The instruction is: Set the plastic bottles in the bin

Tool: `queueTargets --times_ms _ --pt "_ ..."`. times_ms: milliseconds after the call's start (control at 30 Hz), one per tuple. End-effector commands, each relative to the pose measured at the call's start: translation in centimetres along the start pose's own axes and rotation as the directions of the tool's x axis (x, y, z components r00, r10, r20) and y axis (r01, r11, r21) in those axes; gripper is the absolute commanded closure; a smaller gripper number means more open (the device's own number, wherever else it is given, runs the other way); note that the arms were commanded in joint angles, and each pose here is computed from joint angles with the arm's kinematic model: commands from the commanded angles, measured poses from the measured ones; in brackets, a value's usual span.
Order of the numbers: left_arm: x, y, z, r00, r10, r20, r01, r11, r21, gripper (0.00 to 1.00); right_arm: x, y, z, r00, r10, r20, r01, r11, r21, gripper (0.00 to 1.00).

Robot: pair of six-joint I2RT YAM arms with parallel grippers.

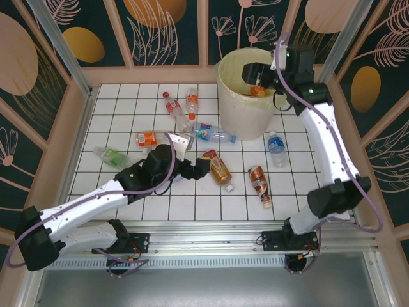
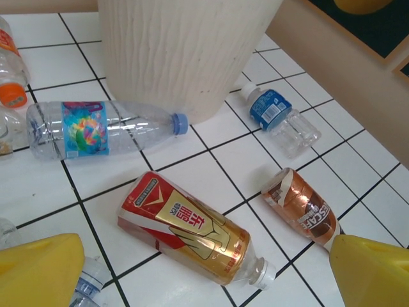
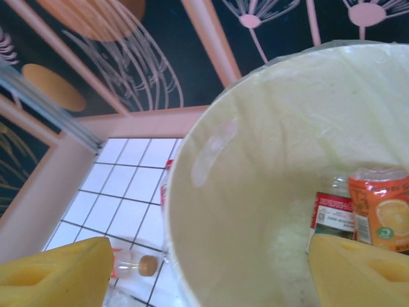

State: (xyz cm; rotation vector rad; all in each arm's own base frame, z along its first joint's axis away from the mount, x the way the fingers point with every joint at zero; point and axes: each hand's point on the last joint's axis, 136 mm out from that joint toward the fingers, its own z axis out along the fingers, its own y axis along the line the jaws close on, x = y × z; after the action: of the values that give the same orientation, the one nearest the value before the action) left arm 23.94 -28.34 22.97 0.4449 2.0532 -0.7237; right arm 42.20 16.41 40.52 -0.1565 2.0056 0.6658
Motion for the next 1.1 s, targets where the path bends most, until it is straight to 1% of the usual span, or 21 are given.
queueTargets --times_ms 0,67,167,267,367,467,533,600,700,733,800,933,1000,1067 --pt "-0.5 -0.1 0.1 1.0 -0.014 -0.006 0.014 1.0 -0.018 0.01 0.4 3.6 -3.0 0.998 -0.035 0.059 0.04 0.995 -0.086 0.19" --pt "-0.2 0.0 0.5 0.999 -0.023 -0.029 0.022 0.999 -0.028 0.01 2.0 4.9 -4.0 0.998 -0.038 0.057 0.044 0.994 -0.1 0.19" --pt "0.3 -0.4 0.7 0.998 -0.028 -0.06 0.028 1.0 -0.011 0.01 4.7 6.8 -5.4 0.998 -0.045 0.047 0.051 0.991 -0.125 0.19" --pt "1.0 -0.1 0.5 0.995 0.004 -0.103 -0.006 1.0 -0.022 0.01 7.5 7.6 -6.5 0.999 -0.039 0.021 0.041 0.99 -0.133 0.19" --pt "2.0 0.8 0.4 0.987 0.0 -0.163 -0.012 0.997 -0.075 0.01 10.8 6.9 -7.0 1.0 -0.014 -0.028 0.011 0.994 -0.11 0.19" --pt "3.5 0.8 0.1 0.974 0.003 -0.226 -0.018 0.998 -0.066 0.03 14.4 6.6 -7.0 0.995 -0.012 -0.095 0.003 0.995 -0.101 0.2" --pt "4.4 1.2 -0.3 0.962 0.041 -0.272 -0.062 0.996 -0.07 0.03 16.4 6.2 -7.0 0.991 -0.014 -0.132 0.001 0.995 -0.098 0.2" --pt "5.0 2.0 -0.7 0.949 0.066 -0.309 -0.101 0.99 -0.099 0.01 17.8 6.1 -7.2 0.987 -0.013 -0.16 -0.003 0.995 -0.102 0.2" --pt "5.4 2.9 -1.0 0.934 0.059 -0.351 -0.12 0.981 -0.155 0.01 19.4 6.3 -7.4 0.984 -0.006 -0.176 -0.016 0.992 -0.128 0.2" --pt "6.0 3.4 -0.9 0.927 0.048 -0.372 -0.123 0.976 -0.18 0.01 19.9 6.2 -7.3 0.983 -0.003 -0.182 -0.021 0.991 -0.132 0.2" --pt "5.7 3.5 -0.7 0.923 0.036 -0.384 -0.122 0.972 -0.202 0.01 21.0 5.8 -6.9 0.979 0.005 -0.204 -0.032 0.991 -0.127 0.2" --pt "6.7 3.8 -0.1 0.909 0.014 -0.416 -0.115 0.969 -0.22 0.01 22.8 5.5 -6.2 0.971 0.005 -0.239 -0.035 0.992 -0.121 0.2" --pt "6.5 3.3 0.1 0.92 -0.001 -0.391 -0.082 0.977 -0.196 0.02 23.1 5.4 -5.9 0.968 -0.001 -0.25 -0.029 0.993 -0.115 0.2" --pt "5.1 2.3 -0.1 0.942 -0.006 -0.336 -0.05 0.986 -0.158 0.01 23.5 5.4 -5.6 0.965 -0.013 -0.263 -0.017 0.994 -0.11 0.2"
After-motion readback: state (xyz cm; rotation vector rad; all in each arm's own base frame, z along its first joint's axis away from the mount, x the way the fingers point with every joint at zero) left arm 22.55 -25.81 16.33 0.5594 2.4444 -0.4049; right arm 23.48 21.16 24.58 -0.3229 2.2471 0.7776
